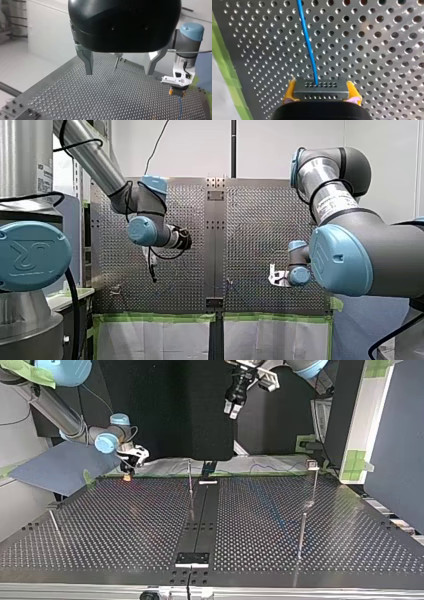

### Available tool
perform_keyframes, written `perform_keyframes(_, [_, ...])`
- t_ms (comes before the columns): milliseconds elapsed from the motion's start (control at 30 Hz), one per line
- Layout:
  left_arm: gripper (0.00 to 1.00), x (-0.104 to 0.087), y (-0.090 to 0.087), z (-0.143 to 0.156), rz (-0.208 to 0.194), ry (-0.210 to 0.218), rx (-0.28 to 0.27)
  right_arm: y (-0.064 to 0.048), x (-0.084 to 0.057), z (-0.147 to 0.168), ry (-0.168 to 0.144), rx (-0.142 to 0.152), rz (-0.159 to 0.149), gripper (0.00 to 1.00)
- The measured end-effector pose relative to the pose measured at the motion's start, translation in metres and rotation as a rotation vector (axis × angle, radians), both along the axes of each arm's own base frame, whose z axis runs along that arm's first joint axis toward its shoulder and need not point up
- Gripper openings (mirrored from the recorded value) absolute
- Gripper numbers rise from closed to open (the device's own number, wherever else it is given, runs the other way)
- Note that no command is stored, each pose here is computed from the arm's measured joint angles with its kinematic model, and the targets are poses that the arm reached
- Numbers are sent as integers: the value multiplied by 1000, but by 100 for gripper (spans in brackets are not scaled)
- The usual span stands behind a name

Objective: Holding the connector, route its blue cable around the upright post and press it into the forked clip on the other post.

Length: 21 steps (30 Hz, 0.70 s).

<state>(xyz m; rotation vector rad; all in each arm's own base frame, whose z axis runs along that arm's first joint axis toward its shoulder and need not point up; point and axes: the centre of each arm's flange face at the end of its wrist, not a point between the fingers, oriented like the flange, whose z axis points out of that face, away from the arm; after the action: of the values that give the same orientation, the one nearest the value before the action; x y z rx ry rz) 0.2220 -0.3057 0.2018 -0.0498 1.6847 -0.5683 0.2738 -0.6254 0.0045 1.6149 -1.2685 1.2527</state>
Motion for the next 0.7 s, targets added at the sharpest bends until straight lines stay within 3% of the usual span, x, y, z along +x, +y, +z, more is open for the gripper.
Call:
perform_keyframes(167, [100,1,4,-6,23,-26,15,-3,-1,15,4,-7,-19,0])
perform_keyframes(367, [100,7,2,-4,31,-67,2,-5,4,49,-28,-27,-27,0])
perform_keyframes(700, [100,15,0,2,42,-126,-41,3,16,103,-35,-47,-48,0])
